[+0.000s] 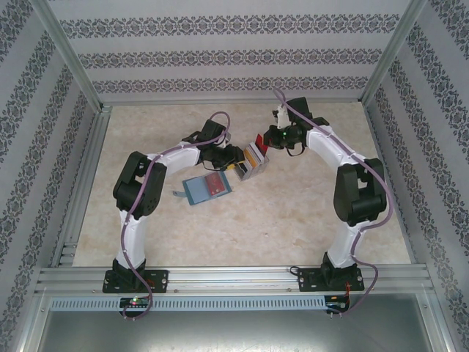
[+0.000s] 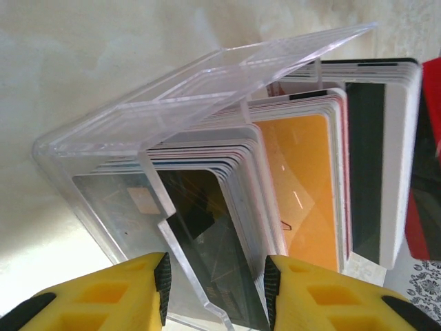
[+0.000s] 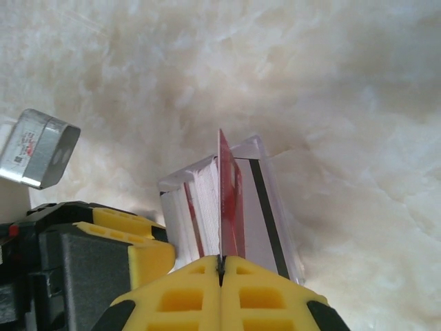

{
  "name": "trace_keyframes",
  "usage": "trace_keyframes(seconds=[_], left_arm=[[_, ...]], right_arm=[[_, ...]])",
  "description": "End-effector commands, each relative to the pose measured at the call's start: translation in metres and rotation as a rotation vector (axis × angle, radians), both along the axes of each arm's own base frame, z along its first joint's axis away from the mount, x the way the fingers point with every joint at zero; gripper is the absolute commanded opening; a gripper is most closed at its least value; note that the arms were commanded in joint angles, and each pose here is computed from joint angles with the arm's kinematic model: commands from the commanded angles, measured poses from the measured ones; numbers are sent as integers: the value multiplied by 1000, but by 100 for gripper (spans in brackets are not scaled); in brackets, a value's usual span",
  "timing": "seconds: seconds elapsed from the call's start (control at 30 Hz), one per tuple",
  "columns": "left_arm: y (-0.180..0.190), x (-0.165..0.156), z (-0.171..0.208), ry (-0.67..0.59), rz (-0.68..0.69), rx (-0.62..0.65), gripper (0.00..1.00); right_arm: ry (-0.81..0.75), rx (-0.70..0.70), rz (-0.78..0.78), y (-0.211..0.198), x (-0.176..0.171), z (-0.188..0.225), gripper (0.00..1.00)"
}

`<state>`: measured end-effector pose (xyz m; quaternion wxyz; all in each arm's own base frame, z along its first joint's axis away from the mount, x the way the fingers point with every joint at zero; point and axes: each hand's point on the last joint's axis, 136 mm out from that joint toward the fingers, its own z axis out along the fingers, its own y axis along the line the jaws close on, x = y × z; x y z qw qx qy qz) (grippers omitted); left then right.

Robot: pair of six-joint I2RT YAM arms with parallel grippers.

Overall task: Put the credit cards into the card holder
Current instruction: Pick up the credit card from the storage box.

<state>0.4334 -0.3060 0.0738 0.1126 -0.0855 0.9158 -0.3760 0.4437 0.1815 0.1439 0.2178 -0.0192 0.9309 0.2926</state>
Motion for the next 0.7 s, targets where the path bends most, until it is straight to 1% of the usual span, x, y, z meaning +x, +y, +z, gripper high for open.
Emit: trace_keyframes(seconds=[0.0, 0.2, 0.37, 0.53, 0.67], left_arm=[[-5, -2, 42, -94, -9, -32, 43], [-2, -5, 65, -171, -6, -71, 43], [-2, -6, 85, -242, 0, -154, 43], [-4, -10, 106, -306, -22, -203, 43], [-3, -16, 123, -346, -35, -233, 43]], right_arm=[[-35, 12, 11, 0, -10, 19, 6], [-96, 13, -11, -5, -17, 39, 6], [-155, 49, -23, -4, -27, 60, 6], [-187, 182, -8, 11, -42, 78, 6], [-198, 260, 29, 28, -53, 85, 6]])
